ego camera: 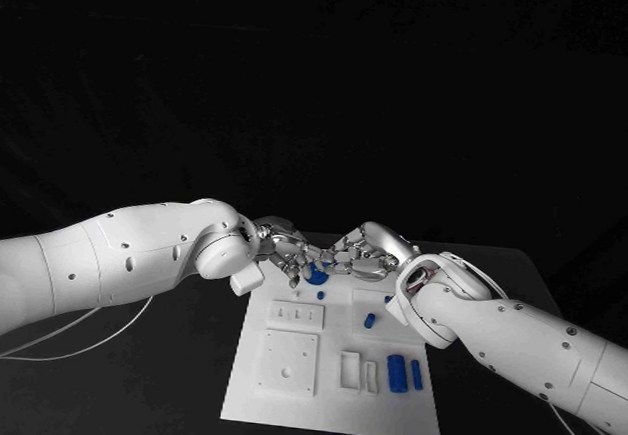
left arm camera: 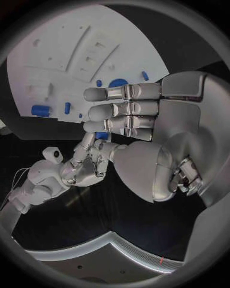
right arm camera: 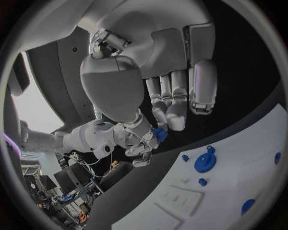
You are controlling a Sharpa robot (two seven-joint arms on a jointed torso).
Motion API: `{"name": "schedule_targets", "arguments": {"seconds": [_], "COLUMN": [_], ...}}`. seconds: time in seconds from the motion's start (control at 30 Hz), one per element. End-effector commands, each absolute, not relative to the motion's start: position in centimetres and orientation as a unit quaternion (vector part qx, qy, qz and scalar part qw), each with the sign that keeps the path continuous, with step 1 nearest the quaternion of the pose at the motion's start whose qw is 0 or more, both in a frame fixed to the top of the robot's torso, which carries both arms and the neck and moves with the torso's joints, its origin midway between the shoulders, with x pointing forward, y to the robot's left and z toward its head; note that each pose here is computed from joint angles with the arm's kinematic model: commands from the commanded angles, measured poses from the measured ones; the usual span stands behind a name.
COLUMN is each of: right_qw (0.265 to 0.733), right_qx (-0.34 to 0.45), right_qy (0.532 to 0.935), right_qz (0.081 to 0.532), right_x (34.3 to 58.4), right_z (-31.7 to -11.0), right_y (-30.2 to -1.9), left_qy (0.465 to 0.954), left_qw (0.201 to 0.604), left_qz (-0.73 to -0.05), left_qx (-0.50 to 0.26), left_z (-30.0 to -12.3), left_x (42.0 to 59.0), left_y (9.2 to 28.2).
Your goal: Assemble the parts on the task board
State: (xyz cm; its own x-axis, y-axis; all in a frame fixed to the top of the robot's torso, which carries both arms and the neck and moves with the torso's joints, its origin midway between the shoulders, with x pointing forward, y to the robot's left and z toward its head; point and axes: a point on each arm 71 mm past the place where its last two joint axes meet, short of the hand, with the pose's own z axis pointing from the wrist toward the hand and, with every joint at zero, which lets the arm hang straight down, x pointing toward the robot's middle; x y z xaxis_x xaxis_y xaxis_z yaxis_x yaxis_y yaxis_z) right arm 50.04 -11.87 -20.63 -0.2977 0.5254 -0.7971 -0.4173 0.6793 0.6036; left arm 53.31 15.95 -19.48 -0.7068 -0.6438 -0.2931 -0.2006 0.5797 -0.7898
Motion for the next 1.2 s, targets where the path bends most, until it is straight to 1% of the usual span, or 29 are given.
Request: {"name": "schedule_targets", "arguments": {"seconds": [0.03,0.8,1.2], "right_qw": [0.583,0.580,0.580], "right_qx": [0.030,0.027,0.027], "right_qy": [0.704,0.704,0.704], "right_qz": [0.404,0.409,0.409], "right_x": [49.84,49.47,49.41], "right_z": [-20.71,-20.66,-20.65], "right_y": [-11.48,-11.24,-11.23], "left_qy": [0.838,0.835,0.835], "left_qw": [0.276,0.266,0.268], "left_qz": [-0.406,-0.409,-0.407], "left_qx": [-0.239,-0.254,-0.257], "left_z": [-19.22,-19.28,-19.30], "left_x": [53.07,53.16,53.22], "left_y": [15.16,15.26,15.31]}}
